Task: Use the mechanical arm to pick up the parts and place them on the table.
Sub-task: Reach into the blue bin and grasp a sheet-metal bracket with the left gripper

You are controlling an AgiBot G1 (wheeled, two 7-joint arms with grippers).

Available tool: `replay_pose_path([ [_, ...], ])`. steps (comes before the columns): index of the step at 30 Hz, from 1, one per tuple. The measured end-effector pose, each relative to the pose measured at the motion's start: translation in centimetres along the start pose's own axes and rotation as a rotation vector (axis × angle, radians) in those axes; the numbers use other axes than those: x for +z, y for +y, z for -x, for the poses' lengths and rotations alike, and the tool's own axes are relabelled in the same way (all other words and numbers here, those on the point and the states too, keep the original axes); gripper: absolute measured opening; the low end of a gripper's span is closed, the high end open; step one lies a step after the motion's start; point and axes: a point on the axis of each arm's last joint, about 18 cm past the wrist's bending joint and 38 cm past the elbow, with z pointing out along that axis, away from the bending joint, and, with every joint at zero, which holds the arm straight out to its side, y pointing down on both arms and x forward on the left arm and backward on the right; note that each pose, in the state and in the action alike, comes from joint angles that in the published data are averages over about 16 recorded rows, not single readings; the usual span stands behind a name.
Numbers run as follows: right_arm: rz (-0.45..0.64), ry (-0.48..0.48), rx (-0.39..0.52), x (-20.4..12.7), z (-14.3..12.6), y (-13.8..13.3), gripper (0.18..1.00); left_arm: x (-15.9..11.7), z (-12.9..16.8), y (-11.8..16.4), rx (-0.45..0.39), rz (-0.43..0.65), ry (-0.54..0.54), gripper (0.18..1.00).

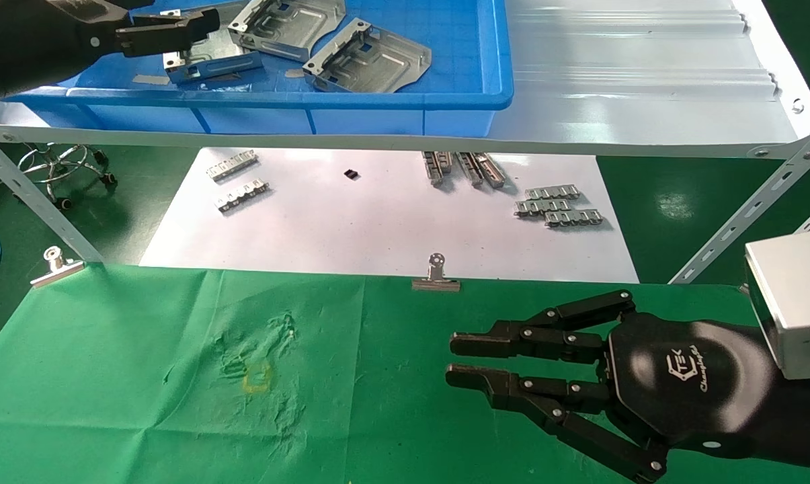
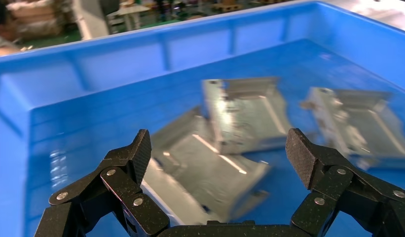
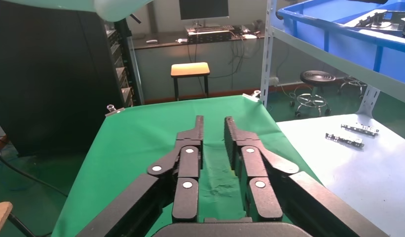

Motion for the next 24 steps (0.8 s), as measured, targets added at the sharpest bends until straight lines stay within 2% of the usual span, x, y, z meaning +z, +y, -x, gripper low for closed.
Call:
replay_pose_path([
  [4,0.0,0.0,0.0,0.0,0.0,0.0,0.302,0.7,1.5,-0.2,-0.028,0.035,-0.066,1.001],
  [10,0.0,0.0,0.0,0.0,0.0,0.0,0.237,1.5,2.8,-0.2,-0.072,0.085,-0.135,1.001],
  [24,0.0,0.0,0.0,0.0,0.0,0.0,0.192,3.0,3.4,0.7,-0.123,0.142,-0.204,0.962],
])
